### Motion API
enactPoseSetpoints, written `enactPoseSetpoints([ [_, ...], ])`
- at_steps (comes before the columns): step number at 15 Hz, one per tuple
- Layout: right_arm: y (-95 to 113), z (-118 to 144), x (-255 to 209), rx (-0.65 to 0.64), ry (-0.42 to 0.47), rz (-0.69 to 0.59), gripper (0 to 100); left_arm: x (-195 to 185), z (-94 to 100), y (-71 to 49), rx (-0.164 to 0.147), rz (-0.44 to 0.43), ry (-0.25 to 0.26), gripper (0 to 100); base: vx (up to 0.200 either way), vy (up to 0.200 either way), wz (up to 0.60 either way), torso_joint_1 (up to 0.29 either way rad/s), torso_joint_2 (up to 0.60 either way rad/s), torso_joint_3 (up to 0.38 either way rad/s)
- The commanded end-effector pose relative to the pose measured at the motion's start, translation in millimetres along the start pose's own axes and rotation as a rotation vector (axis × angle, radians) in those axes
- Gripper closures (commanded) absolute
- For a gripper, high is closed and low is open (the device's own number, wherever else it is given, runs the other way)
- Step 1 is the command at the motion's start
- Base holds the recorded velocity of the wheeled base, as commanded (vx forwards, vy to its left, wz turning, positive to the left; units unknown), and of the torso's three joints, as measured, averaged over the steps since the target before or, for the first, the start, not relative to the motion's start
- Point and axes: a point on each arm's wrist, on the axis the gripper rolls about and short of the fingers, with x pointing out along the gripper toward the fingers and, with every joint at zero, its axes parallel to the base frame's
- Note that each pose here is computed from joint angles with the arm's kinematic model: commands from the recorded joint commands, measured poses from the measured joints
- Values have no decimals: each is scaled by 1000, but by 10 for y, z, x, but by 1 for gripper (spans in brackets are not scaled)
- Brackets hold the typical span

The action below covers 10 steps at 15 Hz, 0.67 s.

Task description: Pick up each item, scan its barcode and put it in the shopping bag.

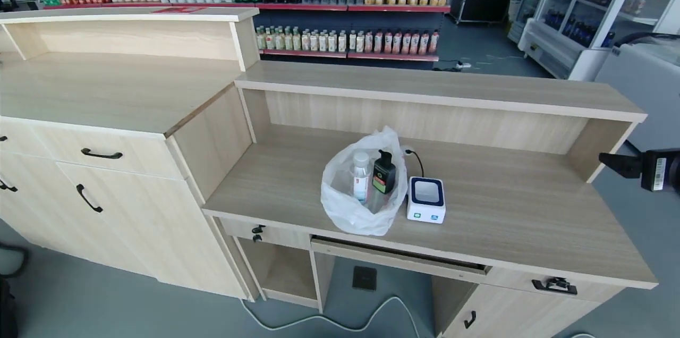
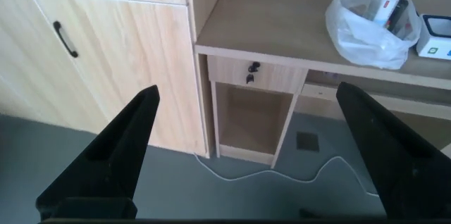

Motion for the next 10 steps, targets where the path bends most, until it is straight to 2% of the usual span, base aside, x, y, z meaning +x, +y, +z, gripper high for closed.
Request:
enactPoseSetpoints([
  [1,10,-19,-153,10,-12,-28,0,0,0,0,0,0,0,0,0,0,-600,-12,-2,2],
  [3,42,-121,-201,55,13,-54,0,0,0,0,0,0,0,0,0,0,-600,7,2,2],
  [5,204,-361,-523,110,-16,9,0,0,0,0,0,0,0,0,0,0,0,0,0,0],
  [8,413,-1012,-1191,89,-101,146,0,0,0,0,0,0,0,0,0,0,0,0,0,0],
  [10,435,-1356,-1478,58,-176,197,0,0,0,0,0,0,0,0,0,0,0,0,0,0],
])
